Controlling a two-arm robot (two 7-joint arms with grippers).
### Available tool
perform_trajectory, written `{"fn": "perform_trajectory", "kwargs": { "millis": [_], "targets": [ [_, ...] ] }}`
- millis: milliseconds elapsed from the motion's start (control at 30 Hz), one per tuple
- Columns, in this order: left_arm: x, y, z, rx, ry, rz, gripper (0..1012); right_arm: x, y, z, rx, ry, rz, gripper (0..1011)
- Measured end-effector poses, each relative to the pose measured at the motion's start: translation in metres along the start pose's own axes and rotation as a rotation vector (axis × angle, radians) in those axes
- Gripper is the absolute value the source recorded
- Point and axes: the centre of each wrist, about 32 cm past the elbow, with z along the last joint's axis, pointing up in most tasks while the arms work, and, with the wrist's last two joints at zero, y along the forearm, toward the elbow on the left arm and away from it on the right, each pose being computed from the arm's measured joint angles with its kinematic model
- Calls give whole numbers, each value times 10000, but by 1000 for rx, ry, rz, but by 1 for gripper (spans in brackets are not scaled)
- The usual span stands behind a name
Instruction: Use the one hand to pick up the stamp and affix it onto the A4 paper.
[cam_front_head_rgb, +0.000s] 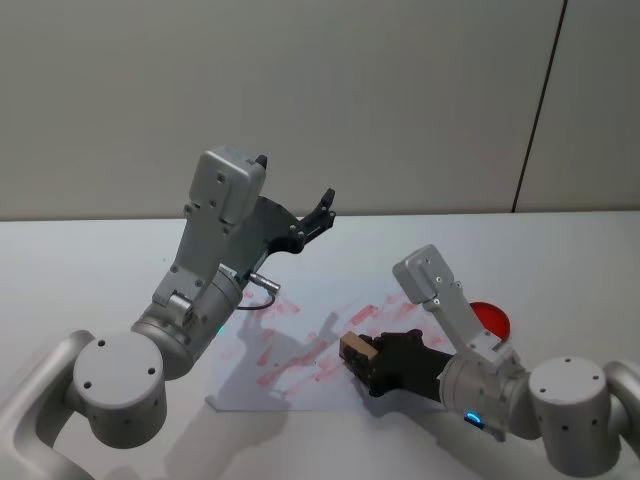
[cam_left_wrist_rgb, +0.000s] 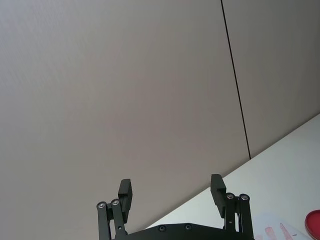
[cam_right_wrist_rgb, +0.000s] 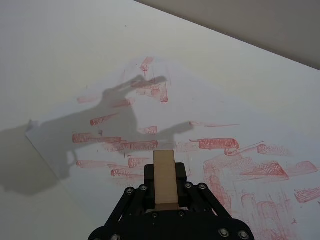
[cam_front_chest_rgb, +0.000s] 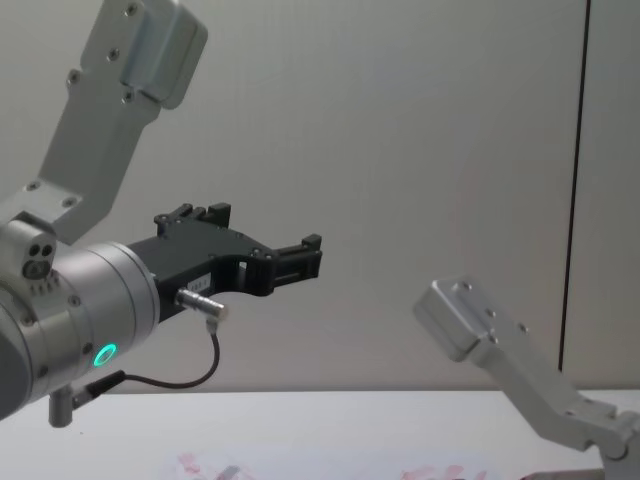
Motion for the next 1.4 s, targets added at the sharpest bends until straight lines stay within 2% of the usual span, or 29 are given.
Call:
{"fn": "perform_trajectory", "kwargs": {
  "millis": [233, 333, 533, 567, 733, 833, 867, 1033, 1267, 1400],
  "targets": [
    [0, 0, 0, 0, 0, 0, 1001, 5, -42, 57, 47, 16, -1, 217],
    [0, 0, 0, 0, 0, 0, 1001, 20, -92, 138, 95, 25, -6, 218],
    [0, 0, 0, 0, 0, 0, 1001, 94, -286, 310, 201, 50, -40, 217],
    [0, 0, 0, 0, 0, 0, 1001, 94, -286, 310, 201, 50, -40, 217],
    [0, 0, 0, 0, 0, 0, 1001, 186, -480, 358, 256, 72, -91, 217],
    [0, 0, 0, 0, 0, 0, 1001, 265, -623, 338, 273, 81, -136, 216],
    [0, 0, 0, 0, 0, 0, 1001, 265, -623, 338, 273, 81, -136, 217],
    [0, 0, 0, 0, 0, 0, 1001, 403, -831, 249, 270, 85, -220, 217],
    [0, 0, 0, 0, 0, 0, 1001, 558, -1001, 117, 243, 76, -309, 217],
    [0, 0, 0, 0, 0, 0, 1001, 614, -1039, 65, 227, 71, -335, 217]
  ]
}}
